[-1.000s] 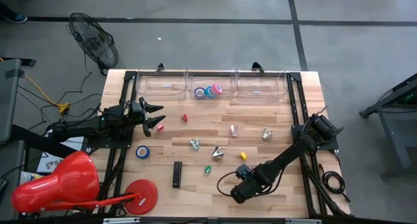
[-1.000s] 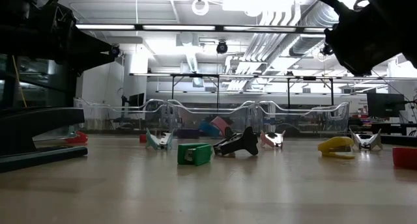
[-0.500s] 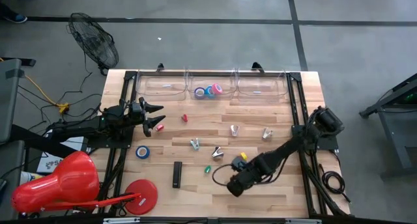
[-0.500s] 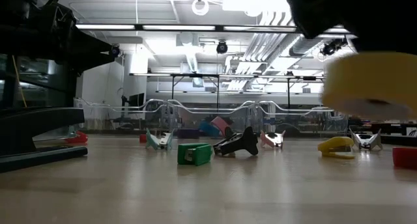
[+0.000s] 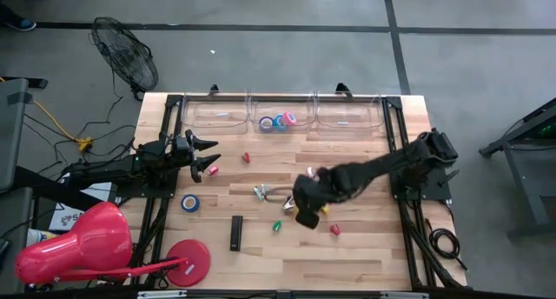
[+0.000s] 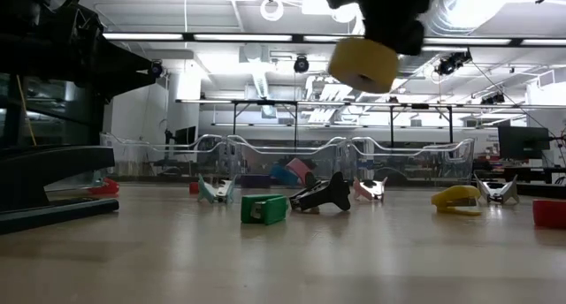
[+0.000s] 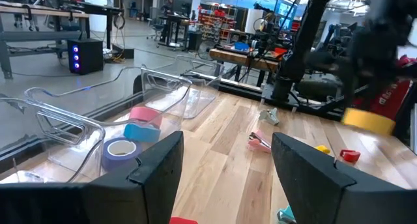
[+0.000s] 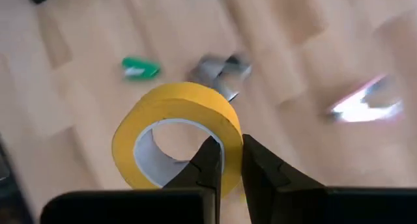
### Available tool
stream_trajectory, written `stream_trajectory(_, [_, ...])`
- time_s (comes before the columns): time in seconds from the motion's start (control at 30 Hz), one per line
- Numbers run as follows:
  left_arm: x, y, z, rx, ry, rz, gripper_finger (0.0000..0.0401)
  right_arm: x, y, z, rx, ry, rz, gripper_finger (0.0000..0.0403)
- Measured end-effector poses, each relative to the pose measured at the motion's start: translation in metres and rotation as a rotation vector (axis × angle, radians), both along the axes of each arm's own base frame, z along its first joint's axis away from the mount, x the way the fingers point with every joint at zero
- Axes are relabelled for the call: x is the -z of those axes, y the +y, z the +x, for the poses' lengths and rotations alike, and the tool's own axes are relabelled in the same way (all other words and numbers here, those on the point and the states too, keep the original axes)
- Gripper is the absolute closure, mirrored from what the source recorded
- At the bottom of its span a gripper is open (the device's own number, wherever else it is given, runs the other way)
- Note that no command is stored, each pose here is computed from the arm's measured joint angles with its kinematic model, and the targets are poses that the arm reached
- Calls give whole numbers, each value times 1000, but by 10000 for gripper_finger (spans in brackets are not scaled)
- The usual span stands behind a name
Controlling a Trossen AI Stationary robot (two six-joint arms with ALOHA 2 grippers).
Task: Pick and place Stapler, Stapler remover, tape
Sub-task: Put the yellow tape into the middle transparent bin
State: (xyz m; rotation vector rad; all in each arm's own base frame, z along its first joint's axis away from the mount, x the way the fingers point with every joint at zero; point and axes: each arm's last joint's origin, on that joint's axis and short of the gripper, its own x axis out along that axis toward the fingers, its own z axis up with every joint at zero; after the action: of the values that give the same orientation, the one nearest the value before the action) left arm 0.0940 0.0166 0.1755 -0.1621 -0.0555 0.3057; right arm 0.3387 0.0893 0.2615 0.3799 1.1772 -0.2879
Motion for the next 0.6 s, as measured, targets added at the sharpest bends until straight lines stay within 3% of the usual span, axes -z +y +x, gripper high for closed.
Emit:
stream_trajectory(0.3, [0,0,0,0,0,0,171,-24,-78,16,-111,-26,-241,372])
stream_trajectory(0.47, [0,0,0,0,0,0,171,-27,-132,17,-80,-16,-339,375])
stream_trajectory(0.6, [0,0,0,0,0,0,171,-29,-179,12,18,-36,-372,375])
